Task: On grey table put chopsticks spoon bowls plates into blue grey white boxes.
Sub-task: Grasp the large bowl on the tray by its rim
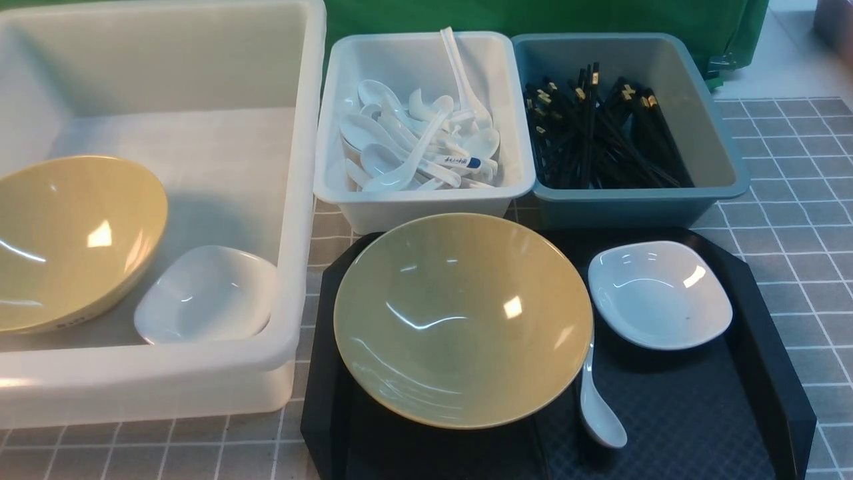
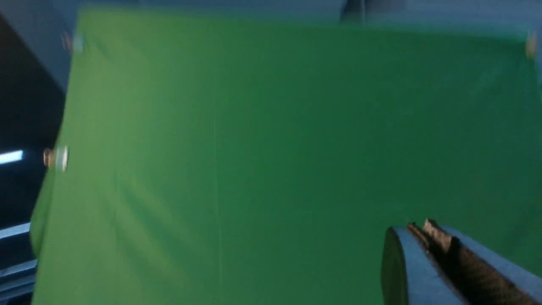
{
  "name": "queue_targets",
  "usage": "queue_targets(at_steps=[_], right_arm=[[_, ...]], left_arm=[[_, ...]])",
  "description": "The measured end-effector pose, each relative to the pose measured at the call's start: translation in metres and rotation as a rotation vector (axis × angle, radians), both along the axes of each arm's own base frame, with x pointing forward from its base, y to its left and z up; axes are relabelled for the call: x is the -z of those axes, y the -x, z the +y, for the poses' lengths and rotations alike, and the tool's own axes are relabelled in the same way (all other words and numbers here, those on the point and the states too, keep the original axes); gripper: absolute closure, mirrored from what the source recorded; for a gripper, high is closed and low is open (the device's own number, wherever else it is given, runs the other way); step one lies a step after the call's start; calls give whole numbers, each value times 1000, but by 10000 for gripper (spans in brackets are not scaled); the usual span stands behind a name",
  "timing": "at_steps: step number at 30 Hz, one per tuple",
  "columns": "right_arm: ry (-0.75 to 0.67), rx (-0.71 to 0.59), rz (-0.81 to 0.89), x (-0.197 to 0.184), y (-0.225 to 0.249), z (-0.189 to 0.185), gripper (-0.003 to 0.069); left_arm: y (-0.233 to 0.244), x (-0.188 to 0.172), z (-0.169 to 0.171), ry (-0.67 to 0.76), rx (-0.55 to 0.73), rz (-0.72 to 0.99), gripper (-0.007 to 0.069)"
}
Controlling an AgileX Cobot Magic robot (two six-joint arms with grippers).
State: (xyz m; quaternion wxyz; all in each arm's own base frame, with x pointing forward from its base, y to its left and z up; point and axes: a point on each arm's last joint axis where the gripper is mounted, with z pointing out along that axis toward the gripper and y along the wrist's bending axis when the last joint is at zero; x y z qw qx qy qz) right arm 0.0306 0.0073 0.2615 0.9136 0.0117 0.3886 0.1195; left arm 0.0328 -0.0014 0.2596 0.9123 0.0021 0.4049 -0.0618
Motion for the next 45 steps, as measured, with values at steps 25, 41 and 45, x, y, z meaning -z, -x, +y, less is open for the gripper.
queue_targets(at_steps=[25, 41, 45], right_arm=[[247, 82, 1353, -4, -70, -6, 626], [349, -124, 1286, 4, -70, 14, 624], [350, -124, 1274, 3, -70, 14, 624]], left_arm=[[-177, -123, -109, -480, 427, 1384, 634], [-267, -37, -194, -857, 315, 1589, 427], [-275, -22, -195, -921, 271, 1606, 286]])
